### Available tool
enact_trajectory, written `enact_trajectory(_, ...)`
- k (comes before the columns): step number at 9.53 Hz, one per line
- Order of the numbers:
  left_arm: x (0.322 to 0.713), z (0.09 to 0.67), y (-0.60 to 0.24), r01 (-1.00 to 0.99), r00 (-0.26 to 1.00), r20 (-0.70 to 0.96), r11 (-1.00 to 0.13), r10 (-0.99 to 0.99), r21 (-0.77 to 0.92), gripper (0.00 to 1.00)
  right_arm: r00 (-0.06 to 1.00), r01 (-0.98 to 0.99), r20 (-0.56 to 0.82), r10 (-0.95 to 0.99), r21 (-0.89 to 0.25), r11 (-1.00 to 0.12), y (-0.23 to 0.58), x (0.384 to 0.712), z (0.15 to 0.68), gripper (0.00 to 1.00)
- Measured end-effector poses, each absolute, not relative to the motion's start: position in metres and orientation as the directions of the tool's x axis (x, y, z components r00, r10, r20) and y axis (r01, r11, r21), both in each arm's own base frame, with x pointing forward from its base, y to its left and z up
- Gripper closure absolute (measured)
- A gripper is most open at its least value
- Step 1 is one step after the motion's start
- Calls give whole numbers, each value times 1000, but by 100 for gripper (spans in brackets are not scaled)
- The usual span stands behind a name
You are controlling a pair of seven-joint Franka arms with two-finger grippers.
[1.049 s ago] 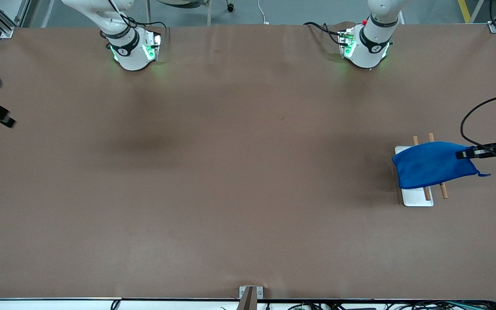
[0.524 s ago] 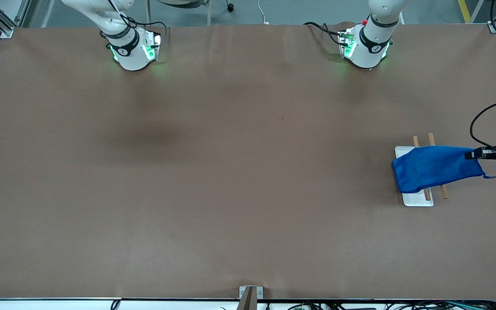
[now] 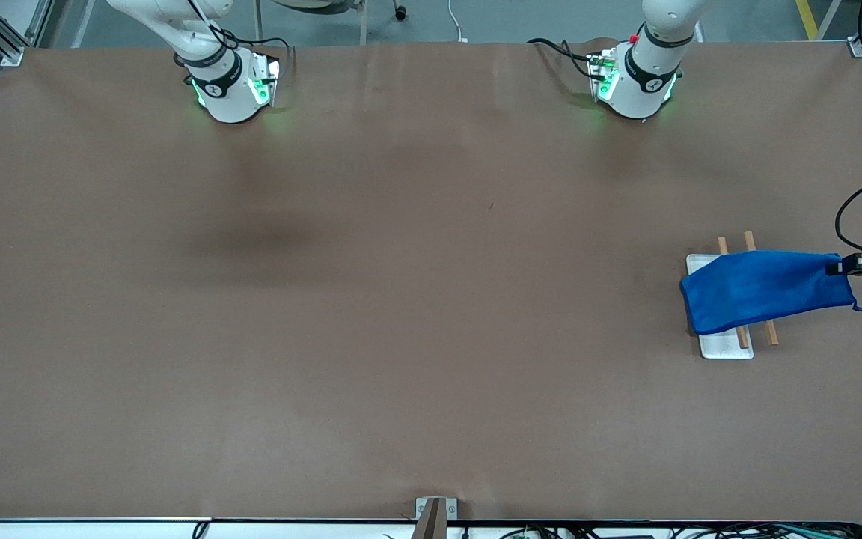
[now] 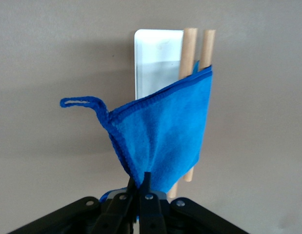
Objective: Right arm passes towel to left arm to hang
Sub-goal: 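Lower the towel onto the dowels and open the left gripper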
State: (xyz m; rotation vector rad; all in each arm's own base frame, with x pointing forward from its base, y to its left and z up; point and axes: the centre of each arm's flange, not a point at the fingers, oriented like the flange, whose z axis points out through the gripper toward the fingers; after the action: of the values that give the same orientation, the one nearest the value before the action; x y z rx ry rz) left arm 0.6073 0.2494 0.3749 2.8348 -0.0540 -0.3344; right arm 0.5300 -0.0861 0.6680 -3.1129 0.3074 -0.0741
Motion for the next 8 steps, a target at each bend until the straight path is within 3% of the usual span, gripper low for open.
enact_trajectory(8,604,333,284,16,972,-231,-964,-47,267,93,981,-190,42,-191,-12,-982,-84,530,667,0)
